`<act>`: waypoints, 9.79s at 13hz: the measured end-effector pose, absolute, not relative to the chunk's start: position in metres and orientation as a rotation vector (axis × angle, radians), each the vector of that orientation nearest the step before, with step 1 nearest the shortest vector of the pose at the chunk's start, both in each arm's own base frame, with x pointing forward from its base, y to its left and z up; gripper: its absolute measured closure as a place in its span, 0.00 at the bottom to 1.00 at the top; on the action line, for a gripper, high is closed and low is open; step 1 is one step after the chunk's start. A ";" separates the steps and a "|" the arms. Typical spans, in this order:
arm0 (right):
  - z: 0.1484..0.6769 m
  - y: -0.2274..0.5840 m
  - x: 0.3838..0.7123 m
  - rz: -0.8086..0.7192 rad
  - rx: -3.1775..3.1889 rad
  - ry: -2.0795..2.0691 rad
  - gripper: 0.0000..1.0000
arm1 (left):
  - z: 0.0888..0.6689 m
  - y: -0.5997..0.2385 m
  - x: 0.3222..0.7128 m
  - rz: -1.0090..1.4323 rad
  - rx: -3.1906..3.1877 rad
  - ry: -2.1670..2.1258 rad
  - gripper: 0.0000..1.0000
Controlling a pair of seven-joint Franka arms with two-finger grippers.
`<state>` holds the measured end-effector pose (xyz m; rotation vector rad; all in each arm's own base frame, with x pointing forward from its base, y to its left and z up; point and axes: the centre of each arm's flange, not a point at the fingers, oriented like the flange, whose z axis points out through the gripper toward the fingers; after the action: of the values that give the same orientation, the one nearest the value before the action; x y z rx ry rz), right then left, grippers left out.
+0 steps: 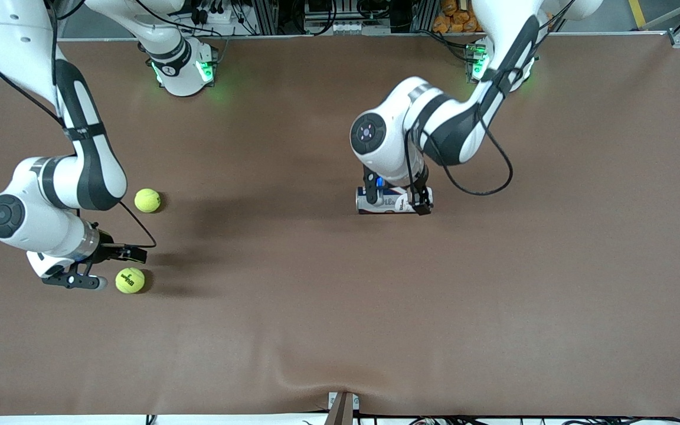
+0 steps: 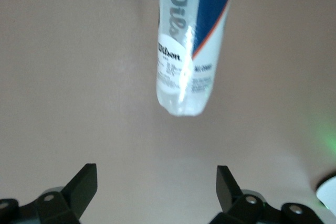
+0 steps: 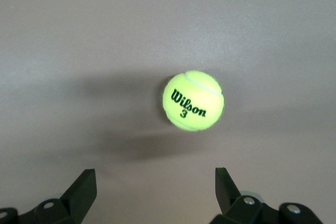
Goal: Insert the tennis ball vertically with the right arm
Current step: 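Reach the left gripper to the tube while the right gripper reaches a ball, then grasp the tube with the left gripper while the right gripper grasps a ball, then stand the tube upright with the left gripper while the right gripper lifts the ball, then move the held ball over the tube opening with the right gripper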
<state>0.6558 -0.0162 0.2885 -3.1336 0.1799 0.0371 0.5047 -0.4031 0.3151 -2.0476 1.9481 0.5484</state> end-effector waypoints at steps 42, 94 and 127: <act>0.263 -0.050 0.711 -0.236 -3.248 -0.114 0.32 | 0.169 -0.442 0.451 0.588 -1.750 2.000 0.00; 0.542 0.046 0.579 0.329 -2.911 0.358 0.32 | 0.187 -0.464 0.576 -1.641 -2.867 1.288 0.24; 0.423 0.465 0.607 -0.364 -2.757 0.688 0.32 | 0.154 -0.443 0.571 -1.477 -2.731 1.454 0.22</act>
<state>0.6066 0.4652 0.4228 -2.7567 0.6878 -0.3635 0.5709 -0.4430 0.1537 -2.7312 1.4542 -1.4774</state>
